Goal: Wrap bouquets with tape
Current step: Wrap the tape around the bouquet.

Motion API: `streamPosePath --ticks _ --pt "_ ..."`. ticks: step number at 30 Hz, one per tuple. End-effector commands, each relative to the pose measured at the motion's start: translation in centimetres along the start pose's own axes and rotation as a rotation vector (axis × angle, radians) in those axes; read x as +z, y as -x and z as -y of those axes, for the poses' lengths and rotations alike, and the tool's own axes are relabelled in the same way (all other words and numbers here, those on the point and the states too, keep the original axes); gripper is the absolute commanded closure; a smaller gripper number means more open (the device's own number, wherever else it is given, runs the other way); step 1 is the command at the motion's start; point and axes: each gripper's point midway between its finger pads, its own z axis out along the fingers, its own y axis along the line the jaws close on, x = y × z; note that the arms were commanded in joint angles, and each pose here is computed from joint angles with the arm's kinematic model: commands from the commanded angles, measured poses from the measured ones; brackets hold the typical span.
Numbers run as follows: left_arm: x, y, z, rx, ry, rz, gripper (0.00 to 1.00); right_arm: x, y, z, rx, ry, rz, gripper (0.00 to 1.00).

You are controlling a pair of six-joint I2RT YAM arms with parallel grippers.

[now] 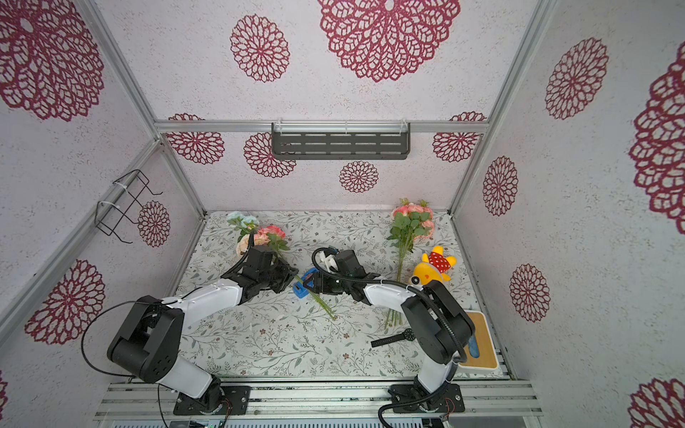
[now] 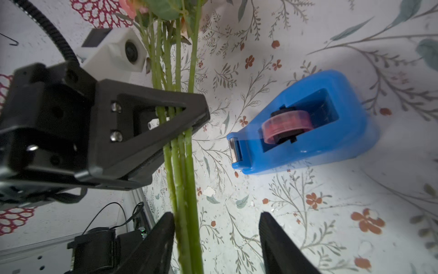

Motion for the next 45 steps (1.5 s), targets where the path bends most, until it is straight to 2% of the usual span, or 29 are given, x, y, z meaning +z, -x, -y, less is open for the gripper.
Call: streamPosePath --ticks 1,3,8,9,10,13,14,17,18,22,24,26,28,31,36,39,45 --pt "-0.1 0.6 2.1 0.059 -0.074 0.020 1.00 0.7 0.4 -1.3 0.107 0.150 -0.004 0.41" --pt "-0.1 0.6 2.6 0.061 -0.104 0.022 1.00 1.4 0.1 -0.6 0.137 0.159 -0.025 0.46" --pt "-0.2 0.7 3.3 0.083 -0.134 0.028 1.00 1.9 -0.6 0.5 0.139 0.142 -0.046 0.82" --pt "-0.2 0.7 3.3 0.085 -0.135 0.031 1.00 1.9 -0.7 0.4 0.134 0.147 -0.052 0.83" --pt "-0.1 0.7 3.3 0.084 -0.133 0.030 1.00 1.9 -0.8 0.3 0.131 0.155 -0.058 0.82" --pt "0.2 0.8 3.6 0.081 -0.158 0.034 1.00 2.1 -1.1 -0.3 0.124 0.198 -0.082 0.60" --pt "0.2 0.8 3.6 0.081 -0.162 0.033 1.00 2.1 -1.2 -0.4 0.120 0.207 -0.088 0.55" --pt "0.3 1.0 3.9 0.080 -0.183 0.040 1.00 2.3 -1.5 -0.5 0.118 0.227 -0.109 0.54" --pt "0.3 1.0 4.1 0.079 -0.193 0.040 1.00 2.4 -1.6 -0.5 0.127 0.234 -0.111 0.57" --pt "0.6 0.9 4.1 0.070 -0.202 0.034 1.00 2.4 -1.6 -0.2 0.116 0.216 -0.109 0.91" --pt "0.6 0.8 3.8 0.065 -0.199 0.034 1.00 2.4 -1.6 0.2 0.097 0.187 -0.105 1.00" --pt "0.6 0.8 3.5 0.063 -0.188 0.031 1.00 2.3 -1.8 0.8 0.051 0.118 -0.109 1.00" --pt "0.6 0.8 3.2 0.062 -0.172 0.031 0.98 2.2 -1.9 1.6 -0.039 -0.009 -0.111 1.00" --pt "0.5 0.6 2.6 0.055 -0.137 0.022 0.76 1.9 -1.8 2.1 -0.215 -0.201 -0.120 1.00" --pt "0.1 0.4 1.3 0.039 -0.080 0.021 0.55 1.3 -1.4 2.1 -0.374 -0.367 -0.098 1.00" --pt "0.4 0.2 -0.4 0.024 0.014 0.007 0.52 0.9 -1.4 1.6 -0.453 -0.425 -0.076 1.00" --pt "2.3 -0.2 0.1 -0.015 -0.023 -0.036 0.51 0.6 -1.1 0.4 -0.567 -0.485 -0.029 1.00"
